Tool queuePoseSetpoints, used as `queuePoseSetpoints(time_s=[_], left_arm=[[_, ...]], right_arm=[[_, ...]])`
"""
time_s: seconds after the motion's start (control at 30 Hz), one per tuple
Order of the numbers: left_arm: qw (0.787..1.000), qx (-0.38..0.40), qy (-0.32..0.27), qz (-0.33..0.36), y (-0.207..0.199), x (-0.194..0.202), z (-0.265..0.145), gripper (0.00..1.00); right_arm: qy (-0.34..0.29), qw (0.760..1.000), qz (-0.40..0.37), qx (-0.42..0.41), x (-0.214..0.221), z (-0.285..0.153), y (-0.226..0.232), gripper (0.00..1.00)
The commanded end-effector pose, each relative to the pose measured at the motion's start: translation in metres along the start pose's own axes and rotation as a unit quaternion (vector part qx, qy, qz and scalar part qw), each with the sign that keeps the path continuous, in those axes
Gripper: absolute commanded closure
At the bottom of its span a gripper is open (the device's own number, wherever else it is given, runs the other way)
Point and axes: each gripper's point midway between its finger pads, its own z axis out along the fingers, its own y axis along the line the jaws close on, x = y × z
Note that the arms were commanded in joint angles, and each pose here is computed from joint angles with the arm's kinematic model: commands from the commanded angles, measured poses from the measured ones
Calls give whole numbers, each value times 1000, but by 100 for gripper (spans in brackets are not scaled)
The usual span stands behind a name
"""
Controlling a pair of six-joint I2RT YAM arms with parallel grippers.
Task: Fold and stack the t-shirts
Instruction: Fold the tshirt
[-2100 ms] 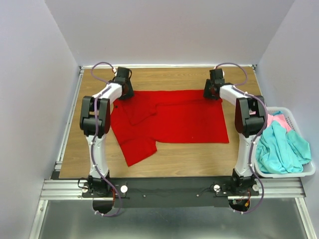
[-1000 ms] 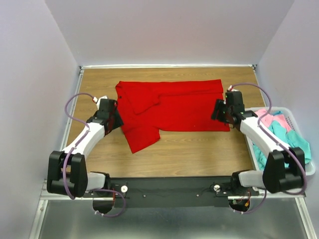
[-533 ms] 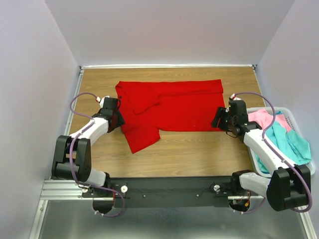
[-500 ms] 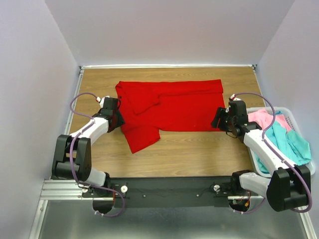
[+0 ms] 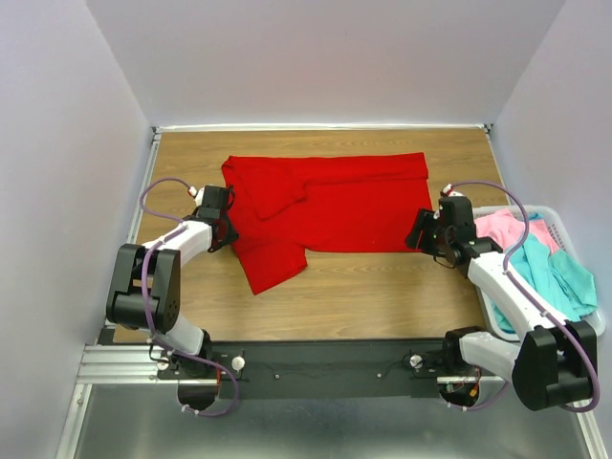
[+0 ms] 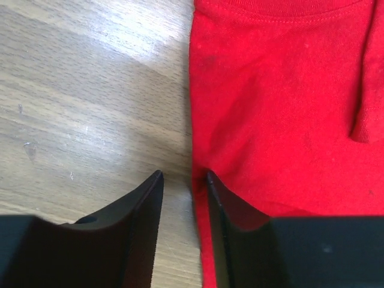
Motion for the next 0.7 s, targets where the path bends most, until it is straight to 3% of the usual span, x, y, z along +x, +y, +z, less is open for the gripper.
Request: queuePoseSetpoints(time_s=[0.0,0.07,0.1,0.2,0.67], left_arm=[[1000,1,12,-3,0,7,4,68],[1000,1,12,-2,0,7,3,75],[1000,1,13,-1,1,7,2,87],[1000,1,12,-1,1,7,1,99],[997,-72,-14,22,37,-2,-18,100]], right_arm=[[-6,1000,16,25,1,-1,-9,31],[-10,999,20,34,0,-1,-12,31],[-10,999,22,38,0,-1,-13,31],[-4,999,24,43,2,0,-14,31],[59,992,38,104,23,19,-31,31]])
